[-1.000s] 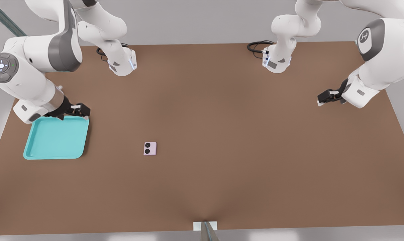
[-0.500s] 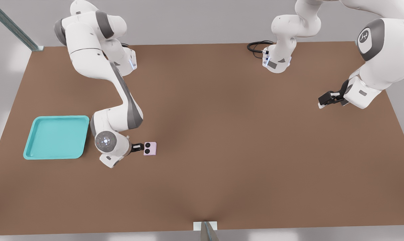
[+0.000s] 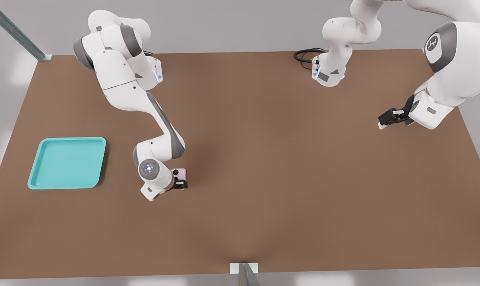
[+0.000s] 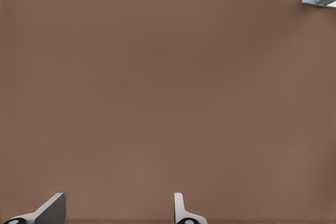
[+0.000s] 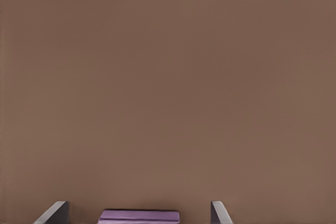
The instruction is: Keep left arm still and place phone on the tray with right arm
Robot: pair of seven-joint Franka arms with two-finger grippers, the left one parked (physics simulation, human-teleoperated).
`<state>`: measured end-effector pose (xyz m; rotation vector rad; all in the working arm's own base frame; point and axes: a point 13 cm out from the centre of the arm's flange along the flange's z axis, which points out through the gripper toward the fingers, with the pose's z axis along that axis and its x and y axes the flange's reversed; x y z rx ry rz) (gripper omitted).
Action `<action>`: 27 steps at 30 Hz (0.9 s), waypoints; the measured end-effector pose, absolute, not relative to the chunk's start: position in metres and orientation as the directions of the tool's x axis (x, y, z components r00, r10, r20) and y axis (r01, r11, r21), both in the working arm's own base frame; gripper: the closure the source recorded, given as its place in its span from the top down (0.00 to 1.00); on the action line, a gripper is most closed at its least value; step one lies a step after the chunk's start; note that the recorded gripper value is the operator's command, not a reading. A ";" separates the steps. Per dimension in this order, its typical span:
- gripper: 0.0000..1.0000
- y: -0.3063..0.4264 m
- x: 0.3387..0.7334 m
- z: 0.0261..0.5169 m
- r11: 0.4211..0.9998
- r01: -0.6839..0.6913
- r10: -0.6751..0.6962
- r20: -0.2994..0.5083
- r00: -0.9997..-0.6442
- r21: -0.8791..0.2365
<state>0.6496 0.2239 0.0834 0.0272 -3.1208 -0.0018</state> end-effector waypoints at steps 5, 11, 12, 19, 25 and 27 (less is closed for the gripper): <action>1.00 0.240 0.625 0.080 1.000 -0.003 -0.003 0.035 -0.999 0.017; 1.00 0.237 0.599 0.075 1.000 0.026 0.025 0.061 -0.998 0.011; 1.00 0.237 0.595 0.072 1.000 0.028 0.027 0.067 -0.997 0.010; 1.00 0.229 0.584 0.054 0.998 0.061 0.061 0.073 -0.996 0.008; 1.00 0.230 0.584 0.034 0.997 0.075 0.074 0.067 -0.995 0.011; 1.00 0.231 0.584 0.029 0.997 0.079 0.078 0.063 -0.995 0.014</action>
